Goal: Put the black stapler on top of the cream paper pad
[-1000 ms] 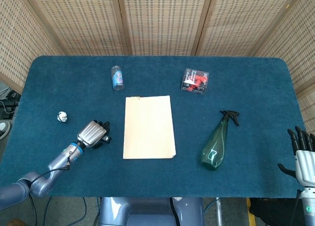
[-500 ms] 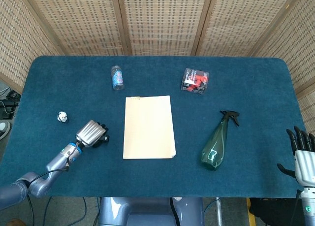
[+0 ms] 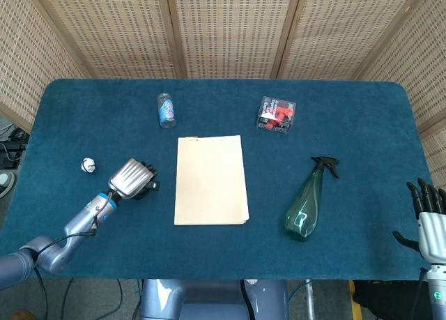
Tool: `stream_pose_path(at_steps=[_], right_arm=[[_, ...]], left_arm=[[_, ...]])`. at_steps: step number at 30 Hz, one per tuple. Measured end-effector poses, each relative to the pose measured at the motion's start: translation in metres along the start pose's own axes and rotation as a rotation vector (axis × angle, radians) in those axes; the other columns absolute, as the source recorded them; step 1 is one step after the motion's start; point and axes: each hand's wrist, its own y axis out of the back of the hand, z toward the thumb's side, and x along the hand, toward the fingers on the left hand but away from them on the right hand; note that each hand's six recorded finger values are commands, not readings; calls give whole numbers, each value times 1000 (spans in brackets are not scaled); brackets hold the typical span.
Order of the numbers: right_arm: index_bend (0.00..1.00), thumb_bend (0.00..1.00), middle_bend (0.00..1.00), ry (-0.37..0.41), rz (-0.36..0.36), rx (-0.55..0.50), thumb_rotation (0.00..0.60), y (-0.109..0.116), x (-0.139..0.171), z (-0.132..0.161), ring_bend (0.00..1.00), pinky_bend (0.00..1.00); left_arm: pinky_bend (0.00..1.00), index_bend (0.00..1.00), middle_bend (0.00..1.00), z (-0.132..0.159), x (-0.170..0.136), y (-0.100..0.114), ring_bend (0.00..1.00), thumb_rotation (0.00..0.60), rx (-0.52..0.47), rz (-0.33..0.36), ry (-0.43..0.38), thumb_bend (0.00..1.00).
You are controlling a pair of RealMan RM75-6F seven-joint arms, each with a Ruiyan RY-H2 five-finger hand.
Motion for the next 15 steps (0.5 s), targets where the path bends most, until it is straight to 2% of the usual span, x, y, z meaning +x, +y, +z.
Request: stream_pose_path(at_steps=[8,12,15], right_arm=[[0,0,0,-33,9,8,600,-2,-5,-8,0,0],[0,0,0,-72,11,16,600,-3,-7,-19,0,0],[0,0,0,-101,14,18,600,-3,-9,-27,0,0]], left_arm=[[652,693,471,23,51,42,519,600,-34,4,-11,602],[652,690,471,55,87,61,519,600,-32,4,-46,602],[651,688,471,75,104,64,519,600,-32,-6,-65,601]])
